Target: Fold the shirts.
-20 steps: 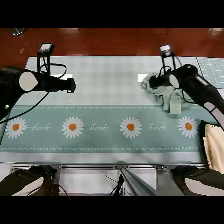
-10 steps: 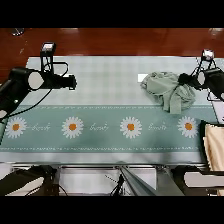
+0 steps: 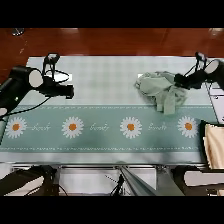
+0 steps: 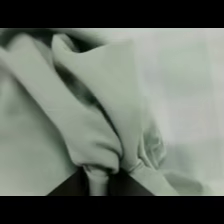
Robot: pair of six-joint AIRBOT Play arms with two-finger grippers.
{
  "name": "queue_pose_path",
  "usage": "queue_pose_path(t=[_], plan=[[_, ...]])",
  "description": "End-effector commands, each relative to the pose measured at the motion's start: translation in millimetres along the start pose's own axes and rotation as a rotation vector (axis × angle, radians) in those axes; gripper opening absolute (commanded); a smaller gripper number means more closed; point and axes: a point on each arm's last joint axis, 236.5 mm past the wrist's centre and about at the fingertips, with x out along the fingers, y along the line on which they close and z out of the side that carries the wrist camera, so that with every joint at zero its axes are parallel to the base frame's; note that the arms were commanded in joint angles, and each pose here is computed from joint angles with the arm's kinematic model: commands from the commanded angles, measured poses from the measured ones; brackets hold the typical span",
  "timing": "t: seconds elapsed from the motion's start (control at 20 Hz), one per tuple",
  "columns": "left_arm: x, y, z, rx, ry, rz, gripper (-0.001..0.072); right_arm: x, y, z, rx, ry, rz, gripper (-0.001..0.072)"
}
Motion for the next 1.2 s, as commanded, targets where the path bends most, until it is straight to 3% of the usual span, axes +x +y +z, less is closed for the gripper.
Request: queue_pose_path(t=[0.0,0.25,0.7,0.9,1.15], plan=[[-30,6,-32,0.018,0.103,0.01,0.0702,-107,57,67,-0.093,-0.236,0.144,0.0027],[-116,-37,-45,0.026,-0.118,-0.172,0.0702,-313,121,109,-0.259,-0.672,0.259,0.0026],[-113,-60,-95,0.015,-0.133,-0.265,0.0702,-503,189,28,-0.535,-1.044,0.423,0.0026],[-115,-64,-69,-0.03,-0.243,-0.287,0.0702,-499,212,-13,-0.622,-0.936,0.533,0.0026],[-120,-65,-55,-0.039,-0.306,-0.299,0.0702,-427,244,-51,-0.647,-0.641,0.721,0.0026]])
